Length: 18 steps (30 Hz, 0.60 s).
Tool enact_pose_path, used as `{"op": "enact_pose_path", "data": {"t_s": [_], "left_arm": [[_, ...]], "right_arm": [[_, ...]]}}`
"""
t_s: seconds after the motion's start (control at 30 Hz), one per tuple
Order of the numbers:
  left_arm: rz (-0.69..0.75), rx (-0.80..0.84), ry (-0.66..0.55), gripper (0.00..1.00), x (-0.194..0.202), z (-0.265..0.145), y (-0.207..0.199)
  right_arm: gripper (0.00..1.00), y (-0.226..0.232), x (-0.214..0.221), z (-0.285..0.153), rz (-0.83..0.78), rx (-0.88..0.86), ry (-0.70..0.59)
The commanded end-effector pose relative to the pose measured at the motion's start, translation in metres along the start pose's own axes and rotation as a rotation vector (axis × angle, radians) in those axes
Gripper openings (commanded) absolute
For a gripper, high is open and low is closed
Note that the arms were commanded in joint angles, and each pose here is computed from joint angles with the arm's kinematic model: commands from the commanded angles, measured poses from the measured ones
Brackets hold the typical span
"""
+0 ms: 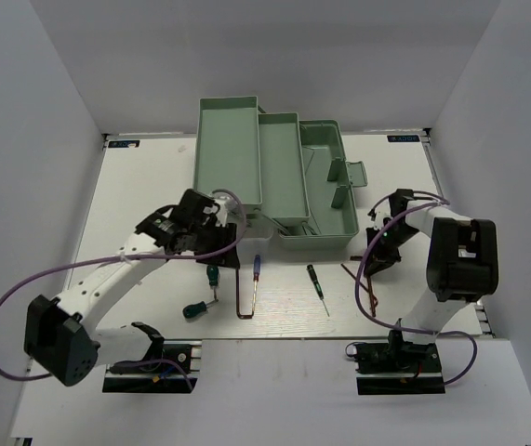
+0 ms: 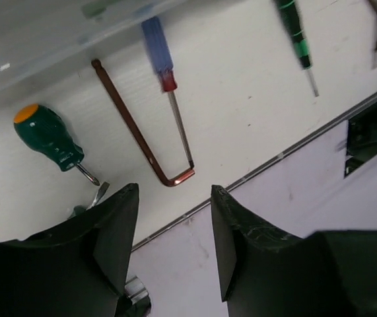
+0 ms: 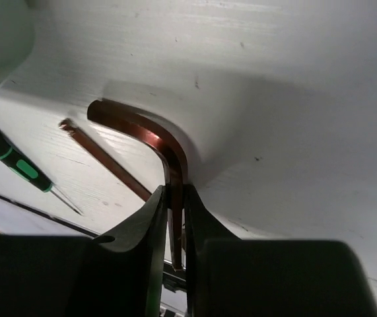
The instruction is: Sort the tools into containers
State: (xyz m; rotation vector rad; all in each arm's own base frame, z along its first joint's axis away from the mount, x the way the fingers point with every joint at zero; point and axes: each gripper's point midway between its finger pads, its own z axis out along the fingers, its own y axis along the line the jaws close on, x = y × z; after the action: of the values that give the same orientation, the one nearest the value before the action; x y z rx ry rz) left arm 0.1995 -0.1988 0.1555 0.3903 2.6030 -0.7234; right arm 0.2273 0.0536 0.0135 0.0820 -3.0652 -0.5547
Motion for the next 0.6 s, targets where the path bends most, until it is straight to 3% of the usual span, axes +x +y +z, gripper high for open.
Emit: {"op": "enact_pose_path", "data": {"t_s": [0.0,0.17,0.37,0.5,0.57], "left_arm": [[-0.009,-0.068,0.048,0.58,0.009,0.02,0.0],[-0.016,-0.214,0.163,0.62,0.033,0.049,0.012],[-0.021,-0.359,0.218,0.63,0.051,0.068,0.03],[-0.017,-0.39,0.25,0.63,0.065,0.076,0.033],[-0.016,-0.39,0.239,0.63,0.069,0.082,0.034]], "right_arm": [[0.0,-0.006,-0.009,-0.017,-0.036,0.057,-0.074],[0.0,0.006,-0.027,-0.069,-0.207,0.041,-0.237],[0.0,0.065,-0.044,-0.165,-0.531,-0.055,-0.575],[0.0,0.099,-0.059,-0.2,-0.592,-0.16,-0.675],[0.0,0.109,-0.086,-0.204,-0.6,-0.201,-0.722]]}}
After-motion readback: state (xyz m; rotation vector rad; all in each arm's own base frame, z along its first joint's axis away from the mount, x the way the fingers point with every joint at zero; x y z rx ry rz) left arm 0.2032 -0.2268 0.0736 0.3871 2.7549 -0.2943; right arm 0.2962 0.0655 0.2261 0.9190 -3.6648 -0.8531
